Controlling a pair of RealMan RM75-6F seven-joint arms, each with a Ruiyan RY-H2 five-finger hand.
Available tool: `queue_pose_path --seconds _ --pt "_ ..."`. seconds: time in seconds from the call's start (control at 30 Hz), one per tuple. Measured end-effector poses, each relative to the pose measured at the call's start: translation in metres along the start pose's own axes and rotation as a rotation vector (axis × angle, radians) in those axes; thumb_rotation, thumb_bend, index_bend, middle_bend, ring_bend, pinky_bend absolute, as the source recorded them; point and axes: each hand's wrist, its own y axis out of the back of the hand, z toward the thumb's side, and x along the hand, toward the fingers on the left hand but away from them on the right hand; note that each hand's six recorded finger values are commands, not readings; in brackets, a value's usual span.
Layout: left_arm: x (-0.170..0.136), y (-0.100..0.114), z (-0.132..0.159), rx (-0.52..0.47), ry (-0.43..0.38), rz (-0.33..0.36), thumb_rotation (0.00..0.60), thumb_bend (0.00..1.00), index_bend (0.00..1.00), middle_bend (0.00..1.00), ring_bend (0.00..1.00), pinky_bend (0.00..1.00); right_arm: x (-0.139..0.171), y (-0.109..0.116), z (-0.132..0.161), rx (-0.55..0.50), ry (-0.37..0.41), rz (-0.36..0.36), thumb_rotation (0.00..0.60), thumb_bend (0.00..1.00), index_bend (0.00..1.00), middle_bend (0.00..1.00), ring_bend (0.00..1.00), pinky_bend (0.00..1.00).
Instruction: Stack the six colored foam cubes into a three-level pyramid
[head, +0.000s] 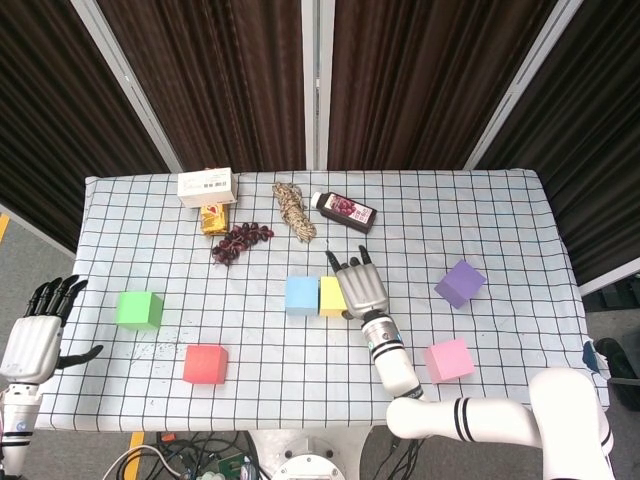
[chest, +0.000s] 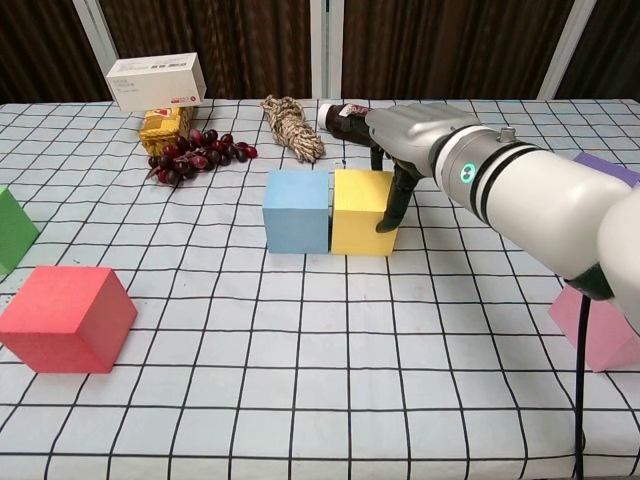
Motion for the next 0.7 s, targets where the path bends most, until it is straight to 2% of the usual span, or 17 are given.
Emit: queue_pose_path --seconds 0.23,0.33,0.47,0.7 --pt "-0.0004 0.0005 -0.0007 0.002 0.002 0.001 0.600 0.00 0.10 0.05 0.00 0.06 -0.0021 -0.0012 0.0019 -0.008 -0.004 0.001 0.600 0.07 0.00 0.58 0.23 0.00" --pt "-0.0005 0.0003 -0.0008 0.002 0.002 0.000 0.600 0.00 0.10 0.05 0.00 0.06 -0.0022 -0.0010 0.0015 -0.015 -0.008 -0.003 0.600 0.06 0.00 0.49 0.22 0.00" --pt "-0.0003 0.0001 -0.0004 0.001 0.002 0.000 0.600 0.00 0.10 0.05 0.00 0.06 -0.0029 0.0000 0.0027 -0.045 -0.002 -0.004 0.600 0.00 0.00 0.28 0.13 0.00" --pt "-0.0002 0.0007 -0.0004 0.002 0.001 0.003 0.600 0.00 0.10 0.05 0.00 0.06 -0.0034 -0.0007 0.0026 -0.059 0.011 0.009 0.600 0.00 0.00 0.15 0.06 0.00"
